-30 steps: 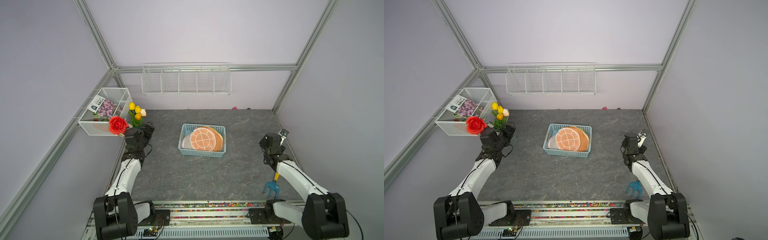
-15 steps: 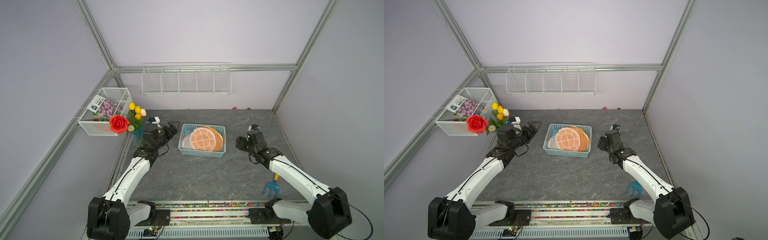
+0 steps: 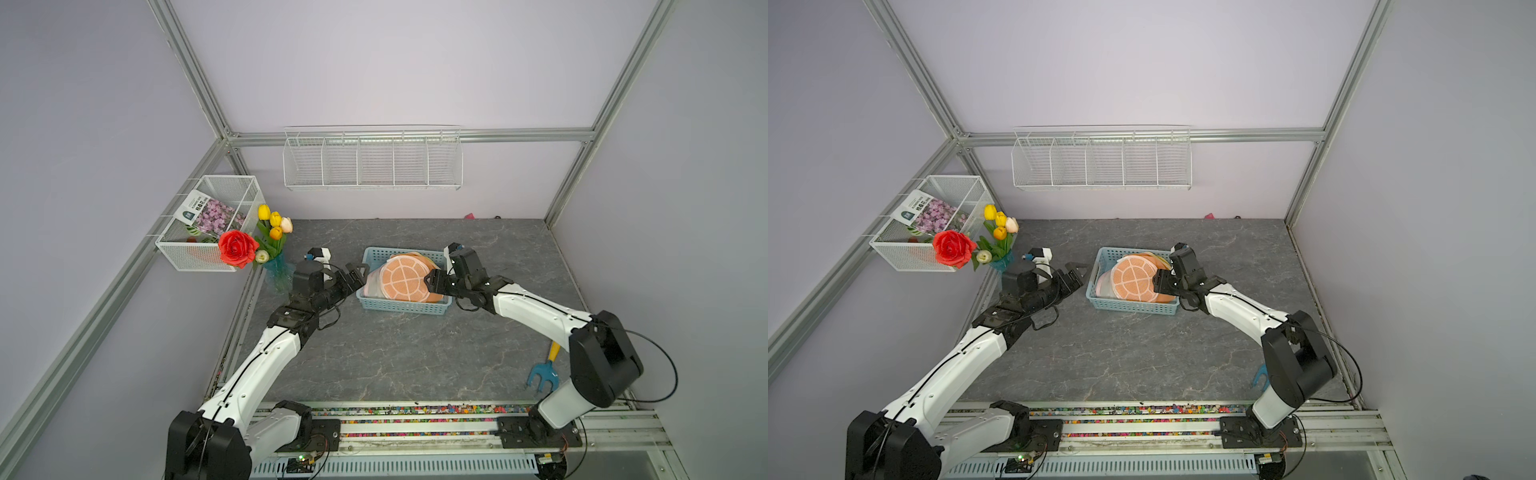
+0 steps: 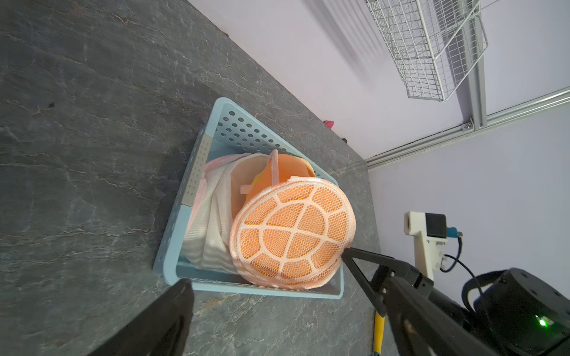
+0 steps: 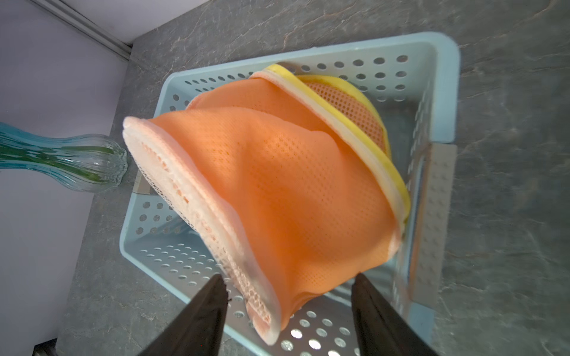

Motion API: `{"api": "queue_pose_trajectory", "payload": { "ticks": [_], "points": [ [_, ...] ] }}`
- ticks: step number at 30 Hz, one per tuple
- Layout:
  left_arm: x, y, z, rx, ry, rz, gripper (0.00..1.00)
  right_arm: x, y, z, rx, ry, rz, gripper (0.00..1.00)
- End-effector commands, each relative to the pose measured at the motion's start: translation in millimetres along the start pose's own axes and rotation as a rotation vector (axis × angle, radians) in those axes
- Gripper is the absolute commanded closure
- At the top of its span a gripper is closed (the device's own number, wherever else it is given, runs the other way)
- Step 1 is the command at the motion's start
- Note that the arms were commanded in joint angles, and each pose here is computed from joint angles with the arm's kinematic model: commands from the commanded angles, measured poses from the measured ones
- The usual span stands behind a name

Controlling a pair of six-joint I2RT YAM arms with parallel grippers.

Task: Turn the laundry bag inside out
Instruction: Pick up the laundry bag and place it in the bin.

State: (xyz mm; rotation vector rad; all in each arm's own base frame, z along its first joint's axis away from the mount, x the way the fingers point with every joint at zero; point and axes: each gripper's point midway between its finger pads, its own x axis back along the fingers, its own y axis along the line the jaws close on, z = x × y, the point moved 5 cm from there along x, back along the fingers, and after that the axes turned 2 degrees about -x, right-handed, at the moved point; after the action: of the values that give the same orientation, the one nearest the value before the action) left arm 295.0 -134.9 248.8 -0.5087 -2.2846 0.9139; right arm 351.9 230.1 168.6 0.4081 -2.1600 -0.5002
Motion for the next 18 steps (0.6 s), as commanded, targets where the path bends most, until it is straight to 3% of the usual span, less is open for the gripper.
{"api": "queue_pose_trajectory", "payload": {
  "ticks": [1,6,10,15,18],
  "points": [
    [5,3,10,-0.036,0.03,-0.01,0.0,-5,12,-6,-0.031,-0.015,-0.063,0.36],
    [7,-1,15,-0.069,0.048,-0.005,0.0,-20,15,3,-0.041,0.015,-0.105,0.4],
    [7,-7,24,-0.117,0.064,-0.012,0.01,-31,13,8,-0.057,0.033,-0.112,0.5],
    [7,-13,27,-0.159,0.07,-0.035,0.01,-22,21,1,-0.08,0.012,-0.142,0.78],
    [8,-18,27,-0.191,0.065,-0.053,0.01,-11,34,-12,-0.094,0.008,-0.166,1.0]
  ]
}}
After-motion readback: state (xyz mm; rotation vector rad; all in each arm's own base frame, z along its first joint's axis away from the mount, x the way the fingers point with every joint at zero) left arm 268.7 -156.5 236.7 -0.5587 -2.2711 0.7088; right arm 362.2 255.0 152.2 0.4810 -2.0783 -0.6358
